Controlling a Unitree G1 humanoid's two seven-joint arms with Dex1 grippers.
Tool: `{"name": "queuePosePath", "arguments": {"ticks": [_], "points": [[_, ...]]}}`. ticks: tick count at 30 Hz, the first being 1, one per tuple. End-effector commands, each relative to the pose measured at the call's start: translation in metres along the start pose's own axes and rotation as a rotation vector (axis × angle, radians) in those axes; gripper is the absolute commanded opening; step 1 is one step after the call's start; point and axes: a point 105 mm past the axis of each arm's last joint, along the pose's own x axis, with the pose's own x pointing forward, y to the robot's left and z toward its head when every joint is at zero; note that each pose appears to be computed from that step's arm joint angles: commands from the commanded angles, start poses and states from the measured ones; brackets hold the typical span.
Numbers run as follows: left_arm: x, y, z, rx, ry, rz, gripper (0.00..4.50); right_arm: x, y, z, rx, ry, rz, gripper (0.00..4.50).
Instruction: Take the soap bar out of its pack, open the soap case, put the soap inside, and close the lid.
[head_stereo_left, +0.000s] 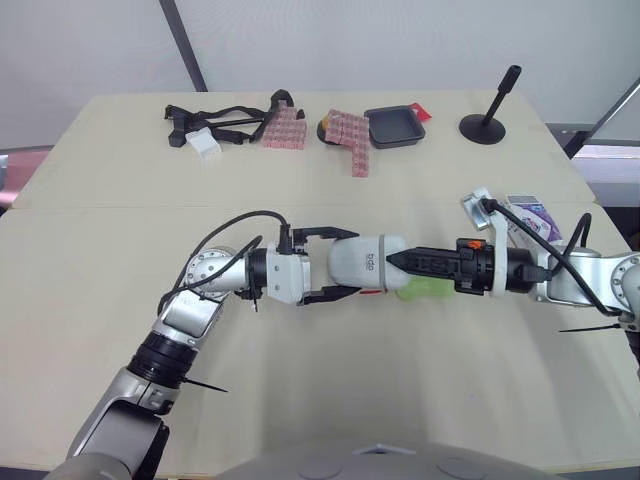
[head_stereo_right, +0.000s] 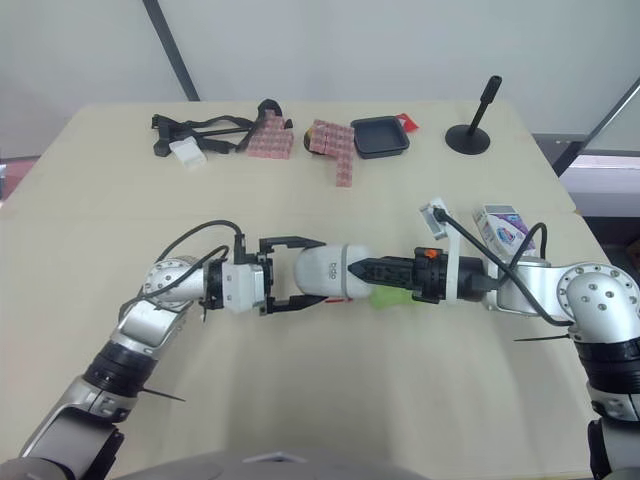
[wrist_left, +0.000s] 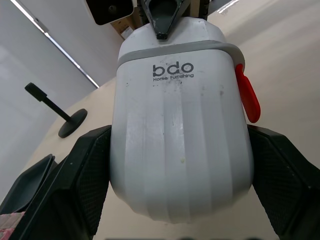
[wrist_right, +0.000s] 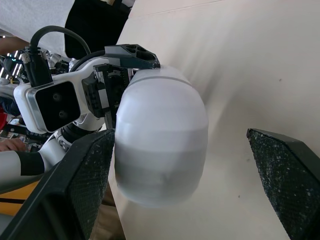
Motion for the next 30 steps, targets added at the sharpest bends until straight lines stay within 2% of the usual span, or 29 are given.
{"name": "queuePosePath", "arguments": {"ticks": [1, 7, 30], "points": [[0.000, 0.007, 0.007, 0.026, -0.017, 0.017, 3.47, 0.000, 0.011, 0.002, -0.011, -0.003, 0.043, 3.93], [0.001, 0.006, 0.006, 0.011, -0.014, 0.015, 3.47, 0.001, 0.009, 0.000, -0.004, 0.005, 0.043, 2.06], [0.001, 0.002, 0.007, 0.003, -0.016, 0.023, 3.47, -0.005, 0.020, -0.006, 0.082, 0.041, 0.170, 2.02]]}}
